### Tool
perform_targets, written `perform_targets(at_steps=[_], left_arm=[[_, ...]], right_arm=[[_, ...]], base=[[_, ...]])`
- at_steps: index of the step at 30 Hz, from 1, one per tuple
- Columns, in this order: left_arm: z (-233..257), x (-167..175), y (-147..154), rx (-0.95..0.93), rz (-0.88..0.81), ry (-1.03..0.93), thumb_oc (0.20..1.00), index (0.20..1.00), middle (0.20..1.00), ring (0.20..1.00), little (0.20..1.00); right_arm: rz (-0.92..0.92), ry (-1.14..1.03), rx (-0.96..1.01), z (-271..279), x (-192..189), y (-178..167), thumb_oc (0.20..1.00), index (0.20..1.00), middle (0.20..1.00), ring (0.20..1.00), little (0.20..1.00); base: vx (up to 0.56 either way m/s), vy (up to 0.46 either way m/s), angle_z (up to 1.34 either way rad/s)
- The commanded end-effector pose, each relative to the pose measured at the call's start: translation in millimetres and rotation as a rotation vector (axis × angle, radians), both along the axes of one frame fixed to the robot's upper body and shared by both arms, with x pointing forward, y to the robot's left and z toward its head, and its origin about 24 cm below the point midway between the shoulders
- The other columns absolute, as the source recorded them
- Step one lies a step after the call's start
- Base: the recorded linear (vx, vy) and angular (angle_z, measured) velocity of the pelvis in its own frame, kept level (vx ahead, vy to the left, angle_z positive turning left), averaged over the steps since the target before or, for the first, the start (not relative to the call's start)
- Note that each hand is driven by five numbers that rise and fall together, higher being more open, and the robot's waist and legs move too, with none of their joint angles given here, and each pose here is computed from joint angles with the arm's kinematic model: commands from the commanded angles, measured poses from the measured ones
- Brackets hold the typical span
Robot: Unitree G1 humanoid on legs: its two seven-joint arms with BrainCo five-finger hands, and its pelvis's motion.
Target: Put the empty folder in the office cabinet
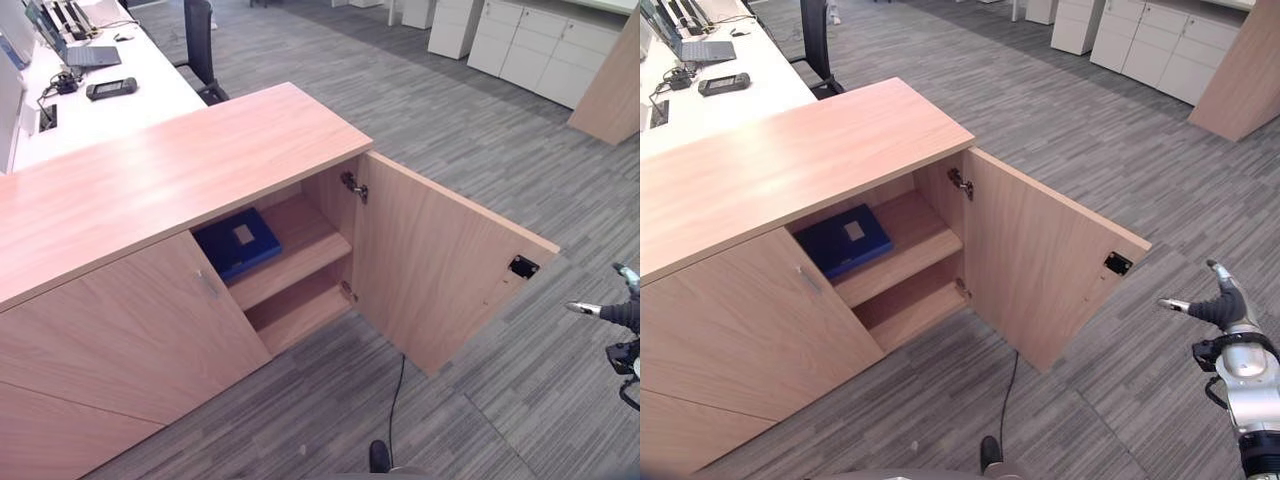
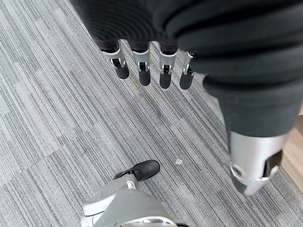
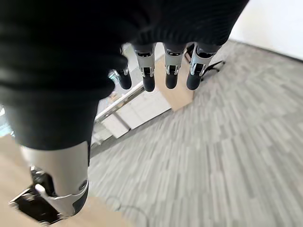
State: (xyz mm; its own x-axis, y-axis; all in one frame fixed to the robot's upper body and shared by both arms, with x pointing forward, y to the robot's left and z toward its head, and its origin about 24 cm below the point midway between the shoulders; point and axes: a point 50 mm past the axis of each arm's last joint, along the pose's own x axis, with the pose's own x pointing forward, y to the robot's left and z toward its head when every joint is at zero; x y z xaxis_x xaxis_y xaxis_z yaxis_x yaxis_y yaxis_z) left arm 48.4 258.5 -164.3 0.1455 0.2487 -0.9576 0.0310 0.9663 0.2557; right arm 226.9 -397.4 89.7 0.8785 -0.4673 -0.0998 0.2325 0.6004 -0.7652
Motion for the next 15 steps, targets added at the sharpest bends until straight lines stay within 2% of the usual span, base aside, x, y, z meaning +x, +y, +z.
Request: perform_targets(at_steps=[1, 11, 15], left_arm=[[7, -12, 25, 0.072, -0.005, 0.053, 1.0, 1.0, 1.0, 1.0, 1.0], [8, -11, 26, 0.072, -0.018, 0.07, 1.0, 1.0, 1.0, 1.0, 1.0], [11, 3, 31, 0.083, -0.007, 0.026, 1.0, 1.0, 1.0, 1.0, 1.0]], right_arm=[[0.036, -0.042, 0.046, 0, 6, 5, 1.0, 1.0, 1.0, 1.0, 1.0], [0.016, -0.02, 0.084, -9, -7, 2, 1.0, 1.0, 1.0, 1.0, 1.0], [0.087, -0.022, 0.152, -11, 3, 14, 1.0, 1.0, 1.0, 1.0, 1.0]], base=[[0.0, 0.0, 0.0], [0.03, -0.041, -0.05], [0.02, -0.103, -0.25]])
